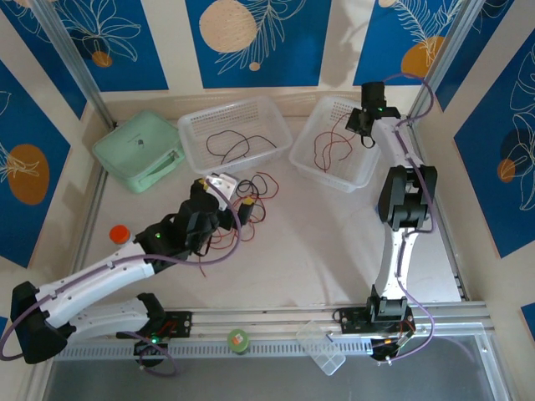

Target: Untangle the cables

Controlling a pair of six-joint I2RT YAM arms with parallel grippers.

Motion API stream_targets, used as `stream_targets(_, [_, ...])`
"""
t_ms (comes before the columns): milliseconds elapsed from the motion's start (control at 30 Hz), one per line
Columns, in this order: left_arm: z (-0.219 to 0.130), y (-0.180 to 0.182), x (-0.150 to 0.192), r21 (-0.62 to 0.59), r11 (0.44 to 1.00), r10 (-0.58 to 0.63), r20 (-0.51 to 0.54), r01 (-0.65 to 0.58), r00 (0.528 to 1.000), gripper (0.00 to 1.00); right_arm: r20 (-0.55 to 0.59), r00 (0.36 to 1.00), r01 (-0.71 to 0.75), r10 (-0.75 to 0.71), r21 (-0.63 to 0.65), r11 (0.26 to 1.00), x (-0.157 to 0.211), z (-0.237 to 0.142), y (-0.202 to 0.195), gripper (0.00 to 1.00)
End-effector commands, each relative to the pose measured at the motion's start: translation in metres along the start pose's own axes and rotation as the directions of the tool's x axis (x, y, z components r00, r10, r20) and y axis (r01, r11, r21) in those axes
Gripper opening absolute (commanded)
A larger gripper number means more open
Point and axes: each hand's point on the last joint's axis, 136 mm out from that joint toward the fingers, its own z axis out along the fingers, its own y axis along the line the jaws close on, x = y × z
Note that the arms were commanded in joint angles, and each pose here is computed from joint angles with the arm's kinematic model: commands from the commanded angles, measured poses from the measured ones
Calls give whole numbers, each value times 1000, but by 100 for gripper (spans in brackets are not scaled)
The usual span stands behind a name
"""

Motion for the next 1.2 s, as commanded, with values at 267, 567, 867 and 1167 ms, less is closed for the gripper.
stream_targets(267, [-9, 25, 28, -84, 989, -142, -248, 124, 958, 99, -140, 990, -6, 15, 64, 998, 7, 27, 0, 57])
stream_targets(567, [19, 42, 66, -159, 926, -377, -465, 343, 801, 90, -59, 998, 28, -27, 10, 1000, -12, -38, 13, 63])
stream_targets(867, [43, 78, 137, -395, 799, -599, -582, 453, 550, 76, 60, 997, 60, -55, -92, 994, 25, -152, 19, 62])
stream_targets(1167, [50, 81, 180, -464, 668, -738, -515, 583, 436, 79, 38, 995, 100, -95, -195, 976, 99, -202, 12, 62])
